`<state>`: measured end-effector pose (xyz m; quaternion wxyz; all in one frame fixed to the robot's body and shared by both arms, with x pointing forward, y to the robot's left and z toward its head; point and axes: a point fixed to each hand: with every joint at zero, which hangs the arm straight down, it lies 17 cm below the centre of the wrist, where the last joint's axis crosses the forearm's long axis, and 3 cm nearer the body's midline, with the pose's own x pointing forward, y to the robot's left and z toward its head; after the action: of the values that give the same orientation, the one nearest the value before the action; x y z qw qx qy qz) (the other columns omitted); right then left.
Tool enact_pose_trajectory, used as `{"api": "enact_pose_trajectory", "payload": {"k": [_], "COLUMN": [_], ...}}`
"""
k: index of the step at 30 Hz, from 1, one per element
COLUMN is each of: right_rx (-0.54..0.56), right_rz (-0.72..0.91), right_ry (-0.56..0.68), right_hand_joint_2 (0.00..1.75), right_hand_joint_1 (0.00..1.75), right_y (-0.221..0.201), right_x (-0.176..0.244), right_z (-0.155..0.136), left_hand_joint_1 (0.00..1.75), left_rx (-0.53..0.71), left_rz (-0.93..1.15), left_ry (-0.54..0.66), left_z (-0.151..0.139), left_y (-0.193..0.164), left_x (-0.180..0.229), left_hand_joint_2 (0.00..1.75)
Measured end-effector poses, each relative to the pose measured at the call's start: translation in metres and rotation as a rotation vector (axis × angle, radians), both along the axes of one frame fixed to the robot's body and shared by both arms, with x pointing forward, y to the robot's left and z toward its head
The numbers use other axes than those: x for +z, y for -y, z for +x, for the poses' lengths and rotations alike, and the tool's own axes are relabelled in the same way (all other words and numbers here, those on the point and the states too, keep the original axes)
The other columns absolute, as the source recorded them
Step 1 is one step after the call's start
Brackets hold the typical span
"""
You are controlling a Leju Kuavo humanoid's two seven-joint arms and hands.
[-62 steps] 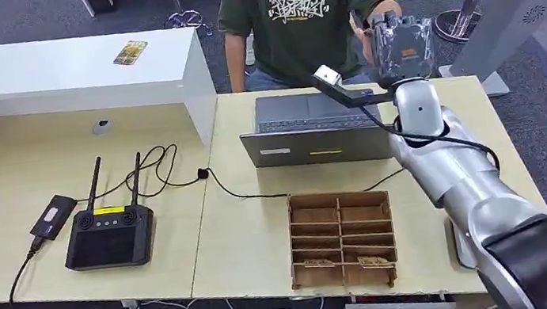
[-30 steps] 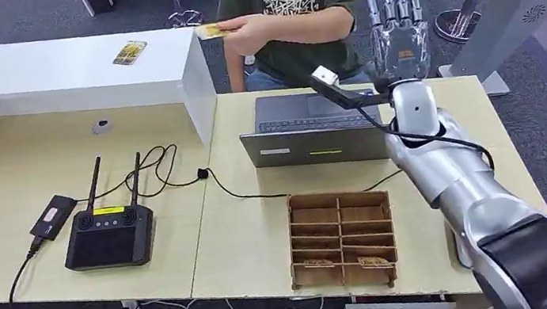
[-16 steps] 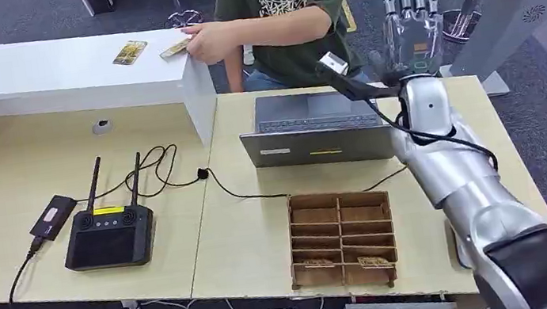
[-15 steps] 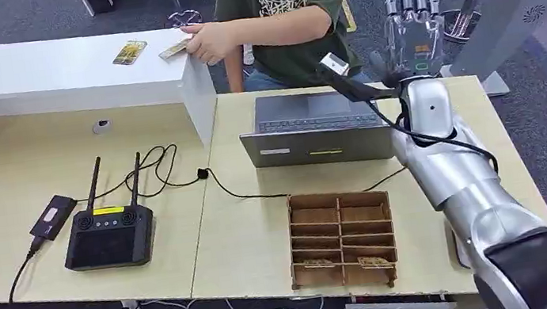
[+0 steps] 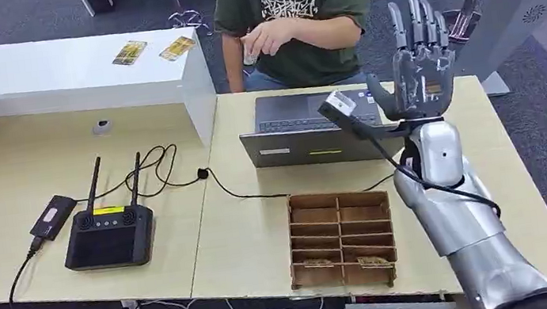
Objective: Pass the card to the sensor for recognition and then transmit it.
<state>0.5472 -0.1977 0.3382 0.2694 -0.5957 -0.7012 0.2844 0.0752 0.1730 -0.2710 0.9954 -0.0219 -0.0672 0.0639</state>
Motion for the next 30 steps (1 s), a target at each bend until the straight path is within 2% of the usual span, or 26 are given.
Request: {"api": "enact_pose_trajectory", "payload": {"k": [10,30], "right_rx": [0.041,0.026], "right_rz": [0.067,0.12], "right_ry": [0.059,0.081], "right_hand_joint_2": [1.75,1.75], "right_hand_joint_1": [0.0,0.0], "right_y": [0.003,0.029], "right_x": [0.004,-0.01], "right_z": [-0.035,-0.065], "left_hand_joint_1": [0.0,0.0], "left_rx": [0.01,0.032], "left_rz": [0.003,0.007], "left_ry": [0.004,0.008], "left_z": [0.0,0.0], "left_y": [0.001,0.001], "left_x": [0.0,0.0], "left_hand_joint_2": [0.0,0.0]}}
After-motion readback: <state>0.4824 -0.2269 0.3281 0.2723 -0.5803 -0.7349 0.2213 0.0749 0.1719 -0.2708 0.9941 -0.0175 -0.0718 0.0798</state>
